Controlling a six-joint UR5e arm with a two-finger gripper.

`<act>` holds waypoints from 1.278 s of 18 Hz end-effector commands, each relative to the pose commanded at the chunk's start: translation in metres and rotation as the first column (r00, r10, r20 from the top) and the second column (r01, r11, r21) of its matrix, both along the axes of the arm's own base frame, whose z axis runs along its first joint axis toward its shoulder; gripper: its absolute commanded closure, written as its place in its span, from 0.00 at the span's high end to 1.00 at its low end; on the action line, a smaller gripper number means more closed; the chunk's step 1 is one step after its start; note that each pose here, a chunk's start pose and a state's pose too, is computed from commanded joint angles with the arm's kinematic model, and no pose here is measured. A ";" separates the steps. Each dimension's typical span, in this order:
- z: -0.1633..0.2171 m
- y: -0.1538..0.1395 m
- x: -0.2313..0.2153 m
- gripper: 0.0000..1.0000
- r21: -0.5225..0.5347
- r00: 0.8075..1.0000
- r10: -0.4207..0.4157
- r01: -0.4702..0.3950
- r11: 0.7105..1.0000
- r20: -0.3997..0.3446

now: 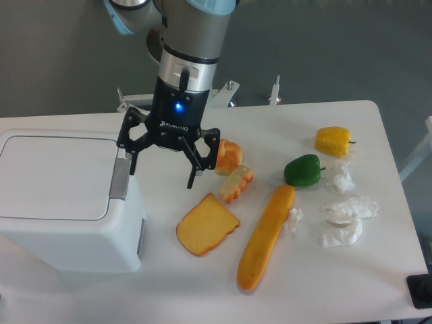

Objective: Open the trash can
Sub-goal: 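Lower the gripper finger onto the lid edge beside the grey tab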

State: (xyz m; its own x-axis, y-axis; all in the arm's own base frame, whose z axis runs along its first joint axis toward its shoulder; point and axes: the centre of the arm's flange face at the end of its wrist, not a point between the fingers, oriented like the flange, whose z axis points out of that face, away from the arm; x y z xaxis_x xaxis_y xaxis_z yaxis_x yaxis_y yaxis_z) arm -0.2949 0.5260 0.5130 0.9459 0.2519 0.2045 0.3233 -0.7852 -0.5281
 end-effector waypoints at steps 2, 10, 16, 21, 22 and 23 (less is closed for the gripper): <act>-0.002 0.003 0.002 1.00 -0.001 1.000 -0.006 0.006 1.000 0.001; -0.007 0.006 0.004 1.00 -0.008 1.000 -0.012 0.012 1.000 0.007; -0.009 0.006 0.004 1.00 -0.009 1.000 -0.016 0.016 1.000 0.007; -0.011 0.009 0.004 1.00 -0.014 1.000 -0.021 0.021 1.000 0.009; -0.011 0.009 0.004 1.00 -0.014 1.000 -0.021 0.021 1.000 0.009; -0.013 0.010 0.004 1.00 -0.016 1.000 -0.021 0.021 1.000 0.011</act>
State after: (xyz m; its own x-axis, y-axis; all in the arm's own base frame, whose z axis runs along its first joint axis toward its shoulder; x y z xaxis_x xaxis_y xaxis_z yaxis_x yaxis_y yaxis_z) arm -0.2908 0.5356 0.5000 0.9488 0.2350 0.2111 0.3121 -0.8002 -0.5122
